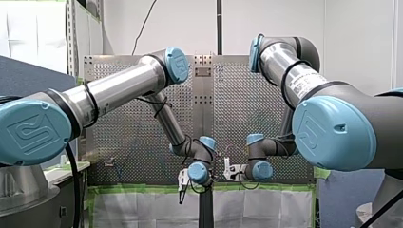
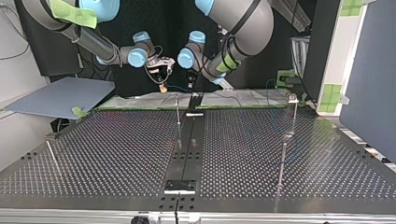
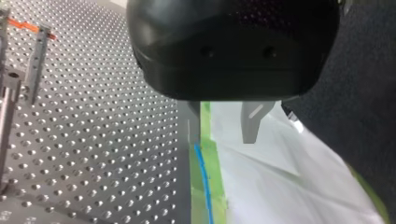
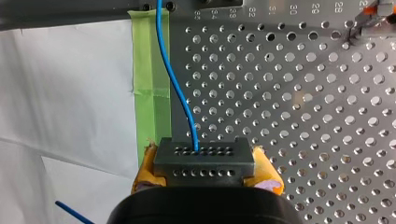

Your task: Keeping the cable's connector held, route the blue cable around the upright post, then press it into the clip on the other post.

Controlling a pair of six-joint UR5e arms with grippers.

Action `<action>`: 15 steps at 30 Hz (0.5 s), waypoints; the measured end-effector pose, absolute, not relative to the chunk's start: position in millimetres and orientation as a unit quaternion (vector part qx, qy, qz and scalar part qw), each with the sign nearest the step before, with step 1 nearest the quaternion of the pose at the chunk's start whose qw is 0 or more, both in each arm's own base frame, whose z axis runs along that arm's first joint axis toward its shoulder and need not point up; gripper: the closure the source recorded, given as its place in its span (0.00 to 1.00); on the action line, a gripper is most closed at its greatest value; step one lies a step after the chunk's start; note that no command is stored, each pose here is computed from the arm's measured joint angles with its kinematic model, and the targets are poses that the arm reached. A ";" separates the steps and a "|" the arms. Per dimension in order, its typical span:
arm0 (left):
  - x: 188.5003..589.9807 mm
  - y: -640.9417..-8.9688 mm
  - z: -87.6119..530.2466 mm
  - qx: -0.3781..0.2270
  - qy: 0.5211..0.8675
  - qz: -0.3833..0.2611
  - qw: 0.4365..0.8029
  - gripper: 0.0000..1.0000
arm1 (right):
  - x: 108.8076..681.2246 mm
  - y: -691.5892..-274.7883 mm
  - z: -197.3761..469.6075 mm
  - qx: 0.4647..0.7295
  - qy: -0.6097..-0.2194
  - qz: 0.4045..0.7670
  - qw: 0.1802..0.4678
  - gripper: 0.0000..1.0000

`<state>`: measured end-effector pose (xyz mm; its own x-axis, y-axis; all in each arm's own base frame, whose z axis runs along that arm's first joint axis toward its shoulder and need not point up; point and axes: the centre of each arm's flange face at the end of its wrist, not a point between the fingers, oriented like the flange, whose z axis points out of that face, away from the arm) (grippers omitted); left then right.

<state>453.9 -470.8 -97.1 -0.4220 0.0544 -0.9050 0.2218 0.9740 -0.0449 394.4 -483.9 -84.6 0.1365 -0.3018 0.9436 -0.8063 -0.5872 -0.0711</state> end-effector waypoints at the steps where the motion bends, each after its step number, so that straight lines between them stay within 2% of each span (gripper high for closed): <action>1: 453.6 -470.6 -98.4 0.081 0.841 -0.082 0.529 0.56 | 394.3 -484.0 -84.5 0.715 -0.387 0.531 0.238 1.00; 3: 452.6 -469.7 -103.2 0.079 0.844 -0.090 0.523 0.56 | 394.0 -484.2 -84.5 0.715 -0.387 0.531 0.238 1.00; 4: 452.3 -468.8 -106.0 0.077 0.845 -0.093 0.521 0.51 | 394.0 -484.2 -84.5 0.715 -0.388 0.531 0.238 1.00; 6: 453.3 -466.7 -110.6 0.073 0.846 -0.097 0.519 0.51 | 394.3 -484.0 -84.5 0.716 -0.387 0.531 0.237 1.00; 7: 454.4 -465.8 -111.9 0.070 0.846 -0.100 0.519 0.46 | 394.5 -483.8 -84.5 0.716 -0.387 0.531 0.236 1.00; 15: 473.8 -451.1 -113.7 0.051 0.843 -0.110 0.524 0.46 | 398.4 -480.6 -84.2 0.720 -0.379 0.533 0.231 1.00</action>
